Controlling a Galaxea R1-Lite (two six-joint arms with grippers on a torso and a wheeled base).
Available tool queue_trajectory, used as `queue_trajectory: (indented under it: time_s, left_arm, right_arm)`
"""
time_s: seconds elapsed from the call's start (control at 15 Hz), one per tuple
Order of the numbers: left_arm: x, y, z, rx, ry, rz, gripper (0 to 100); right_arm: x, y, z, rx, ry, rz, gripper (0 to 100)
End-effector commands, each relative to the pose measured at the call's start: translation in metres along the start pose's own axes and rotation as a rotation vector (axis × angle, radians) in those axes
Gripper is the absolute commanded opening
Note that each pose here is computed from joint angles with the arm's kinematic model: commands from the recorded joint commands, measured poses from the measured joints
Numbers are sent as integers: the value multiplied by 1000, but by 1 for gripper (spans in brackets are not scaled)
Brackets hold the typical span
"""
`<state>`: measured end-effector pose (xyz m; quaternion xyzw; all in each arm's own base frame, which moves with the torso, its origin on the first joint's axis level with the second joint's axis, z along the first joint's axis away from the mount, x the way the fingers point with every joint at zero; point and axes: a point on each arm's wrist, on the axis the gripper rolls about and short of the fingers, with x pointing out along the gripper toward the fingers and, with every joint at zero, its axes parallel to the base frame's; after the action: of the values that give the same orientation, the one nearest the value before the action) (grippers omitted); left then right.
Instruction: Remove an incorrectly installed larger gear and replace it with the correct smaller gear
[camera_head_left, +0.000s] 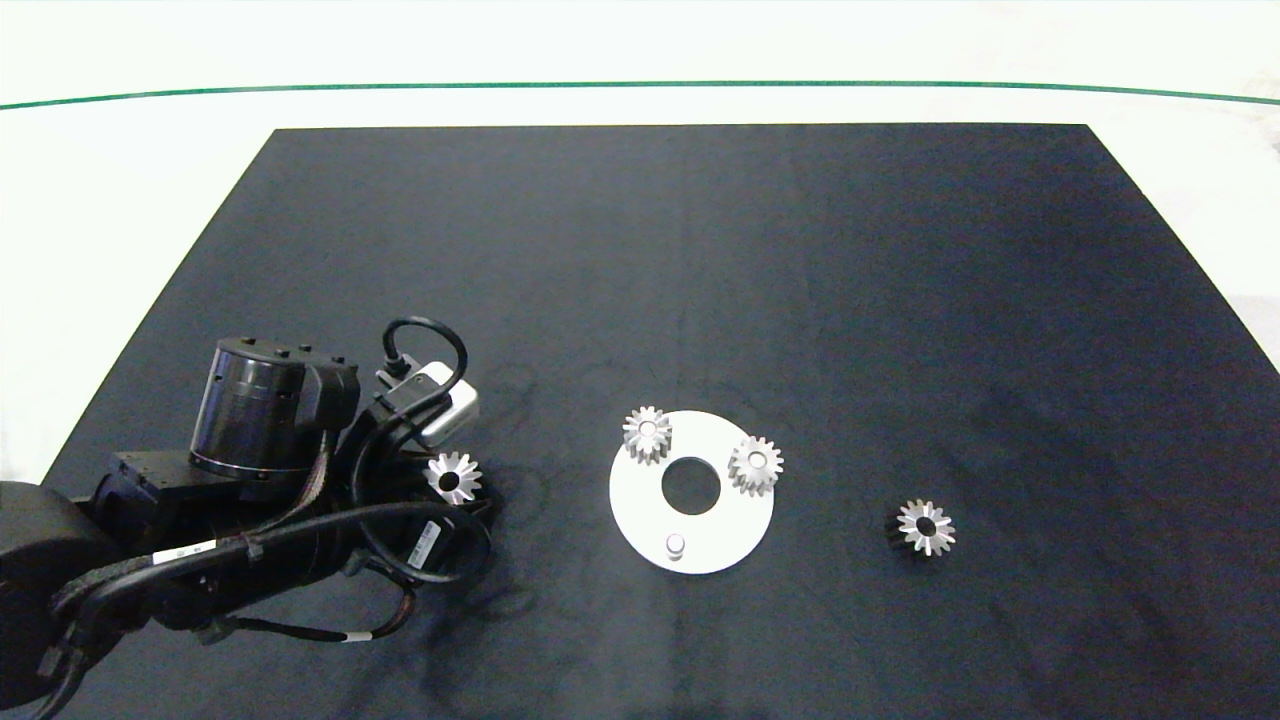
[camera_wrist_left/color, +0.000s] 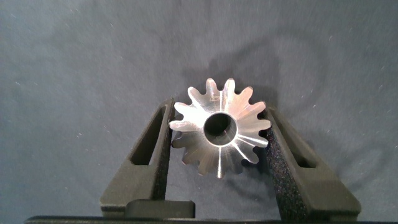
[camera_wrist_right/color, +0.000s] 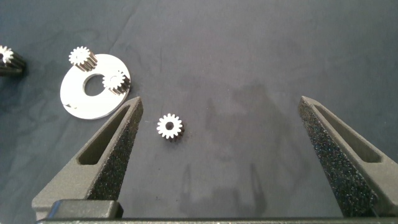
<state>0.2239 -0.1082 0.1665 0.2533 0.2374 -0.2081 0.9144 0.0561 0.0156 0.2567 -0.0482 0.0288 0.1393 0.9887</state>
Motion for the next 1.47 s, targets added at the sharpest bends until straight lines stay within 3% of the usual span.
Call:
queue_trajectory:
  time_s: [0.07, 0.4, 0.8, 0.87, 1.07, 1.27, 1.47]
  left_arm:
    - [-6, 2, 3, -2, -22, 9, 100]
    - [-33, 7, 10, -37, -107, 36, 100]
    - [-100, 20, 14, -86, -276, 113, 100]
    - [-112, 25, 12, -100, -298, 147, 100]
    - [-143, 38, 4, -144, -338, 245, 100]
    - [-169, 45, 6, -200, -421, 315, 100]
    - [-197, 53, 10, -224, -507, 399, 100]
  right_arm:
    - [3, 0, -1, -1, 12, 3, 100]
    - [23, 4, -4, -2, 86, 76, 100]
    - [59, 19, -17, -60, 227, 203, 100]
    - [61, 20, -22, -66, 252, 212, 100]
    - [68, 22, -39, -160, 326, 226, 100]
    - [80, 24, -50, -224, 395, 232, 100]
    - [95, 26, -56, -243, 447, 229, 100]
